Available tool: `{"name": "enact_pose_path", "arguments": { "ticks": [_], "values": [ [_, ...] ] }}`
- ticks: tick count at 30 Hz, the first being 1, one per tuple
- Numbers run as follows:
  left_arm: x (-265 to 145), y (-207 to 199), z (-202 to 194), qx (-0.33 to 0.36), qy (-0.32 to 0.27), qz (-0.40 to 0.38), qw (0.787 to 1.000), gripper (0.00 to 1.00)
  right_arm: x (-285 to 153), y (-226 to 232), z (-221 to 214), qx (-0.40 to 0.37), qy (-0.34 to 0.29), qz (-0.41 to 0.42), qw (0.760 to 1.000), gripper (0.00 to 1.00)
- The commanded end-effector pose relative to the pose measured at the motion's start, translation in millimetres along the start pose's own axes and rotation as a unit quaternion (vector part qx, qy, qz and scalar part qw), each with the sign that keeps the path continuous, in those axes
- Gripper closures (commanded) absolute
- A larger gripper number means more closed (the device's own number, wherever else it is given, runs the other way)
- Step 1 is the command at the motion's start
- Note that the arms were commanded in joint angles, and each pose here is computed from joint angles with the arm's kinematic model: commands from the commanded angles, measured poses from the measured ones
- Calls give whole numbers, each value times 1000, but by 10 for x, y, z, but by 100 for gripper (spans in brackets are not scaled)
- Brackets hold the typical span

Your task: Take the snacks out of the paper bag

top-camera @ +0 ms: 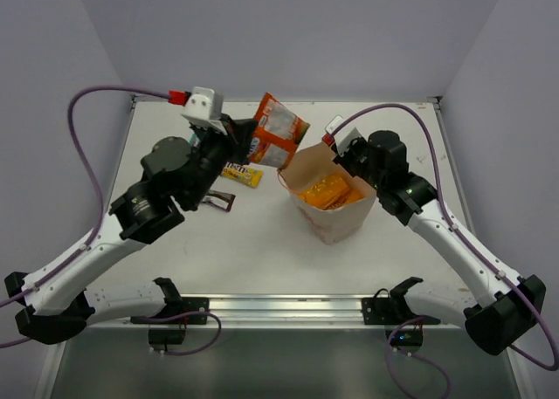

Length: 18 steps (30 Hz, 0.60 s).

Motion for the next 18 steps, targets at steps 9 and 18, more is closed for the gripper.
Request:
{"name": "enact_pose_path", "arguments": {
  "ticks": [9, 18],
  "values": [
    [-307, 697, 230, 89, 0, 253, 963, 100, -246, -420, 0, 26, -11, -114, 993, 100],
    [-82, 1077, -1402, 87, 167, 191, 963, 73, -398, -462, 132, 30, -43, -109, 993, 100]
  ]
}}
Point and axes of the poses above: each gripper's point midway between its finger pads, its own x axis out along the fingers, its own y axis along the line the jaws close on, z = x × y, the point moved 7 cm from there along -x, back along the fingers, and after that the axes turned 12 degrees about -x, right-handed, at the moved point
